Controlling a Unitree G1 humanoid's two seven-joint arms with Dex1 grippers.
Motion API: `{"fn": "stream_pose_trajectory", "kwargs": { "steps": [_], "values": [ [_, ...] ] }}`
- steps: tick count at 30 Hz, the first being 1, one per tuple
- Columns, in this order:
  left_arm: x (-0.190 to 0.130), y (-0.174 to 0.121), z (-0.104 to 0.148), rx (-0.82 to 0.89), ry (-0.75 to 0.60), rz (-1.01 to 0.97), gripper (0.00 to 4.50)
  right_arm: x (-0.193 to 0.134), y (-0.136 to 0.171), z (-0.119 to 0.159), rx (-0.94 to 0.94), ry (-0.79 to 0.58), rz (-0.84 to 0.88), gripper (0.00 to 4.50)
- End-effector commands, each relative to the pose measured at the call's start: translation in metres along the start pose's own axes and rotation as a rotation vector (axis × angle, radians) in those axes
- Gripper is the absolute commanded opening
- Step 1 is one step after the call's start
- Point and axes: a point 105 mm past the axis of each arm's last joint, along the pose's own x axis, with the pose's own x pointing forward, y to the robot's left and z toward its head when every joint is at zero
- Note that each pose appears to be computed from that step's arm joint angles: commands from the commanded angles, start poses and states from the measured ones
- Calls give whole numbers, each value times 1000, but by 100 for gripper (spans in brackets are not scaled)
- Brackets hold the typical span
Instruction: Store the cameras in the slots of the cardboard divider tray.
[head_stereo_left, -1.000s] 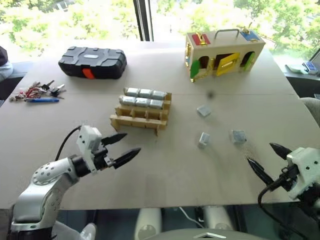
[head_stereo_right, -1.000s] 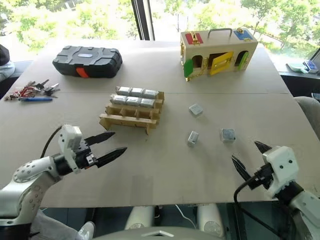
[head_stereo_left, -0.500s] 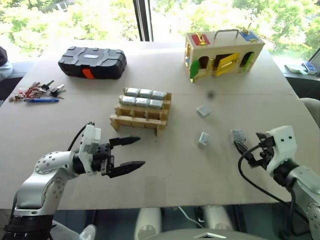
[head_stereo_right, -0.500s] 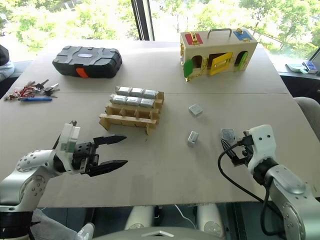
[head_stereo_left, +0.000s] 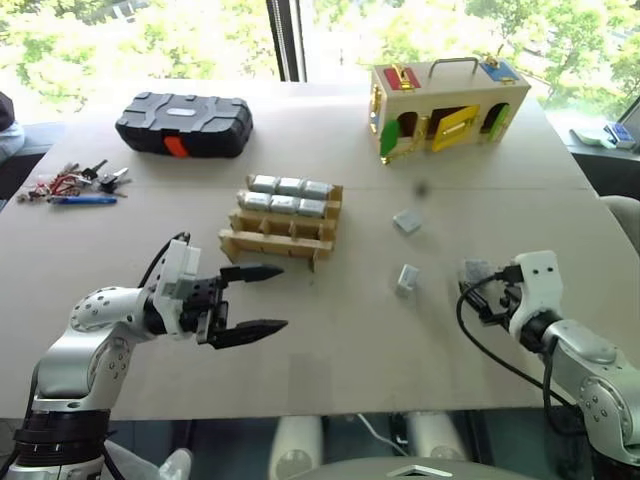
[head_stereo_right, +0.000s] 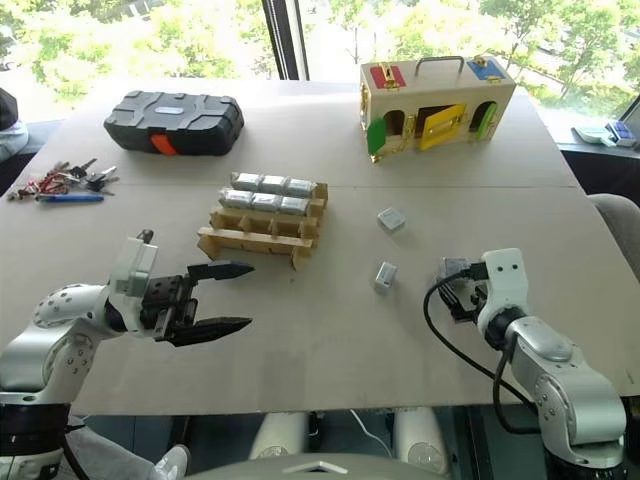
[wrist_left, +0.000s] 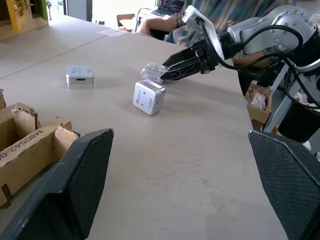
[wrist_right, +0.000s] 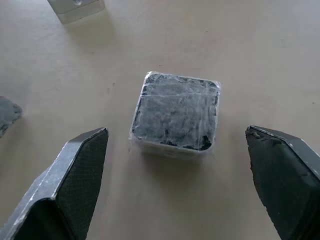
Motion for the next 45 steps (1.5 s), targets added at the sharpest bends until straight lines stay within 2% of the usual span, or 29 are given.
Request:
{"fn": "stream_pose_trajectory", "kwargs": {
  "steps": [1,5,6,8,12,14,17,21,24,28,32,40,43,45],
  "values": [
    [4,-5,5,31,-6,-32,448,4,3,5,-9,-13,-3,436],
    [4,-8,6,30,-6,-45,448,12,-3,2,-14,-4,-42,436],
    [5,-7,7,33,-8,-46,450,13,-8,4,-28,-12,-71,399],
    [7,-7,9,35,-13,-48,450,13,-12,6,-30,-25,-89,360],
    [14,0,15,27,-25,-2,450,10,-12,13,-95,-58,-89,197],
    [21,11,25,-39,-78,71,450,5,-5,25,-200,-103,-48,197],
    [31,15,33,-131,-85,101,450,-6,14,48,-429,-200,47,197],
    [48,16,44,-373,-19,61,450,-22,54,79,-774,-365,240,197],
    [67,18,66,-520,-65,-25,450,-26,81,95,-957,-458,352,197],
    [92,23,81,-555,-79,-42,450,-26,105,105,-1070,-531,440,197],
    [109,27,79,-604,-60,-32,450,-27,123,113,-1120,-596,503,197],
    [126,29,82,-596,-75,-33,450,-28,132,122,-1138,-634,539,197],
    [131,29,85,-599,-86,-40,366,-28,136,123,-1135,-642,546,193],
    [132,28,86,-593,-89,-49,274,-29,137,124,-1131,-642,547,193]
  ]
}}
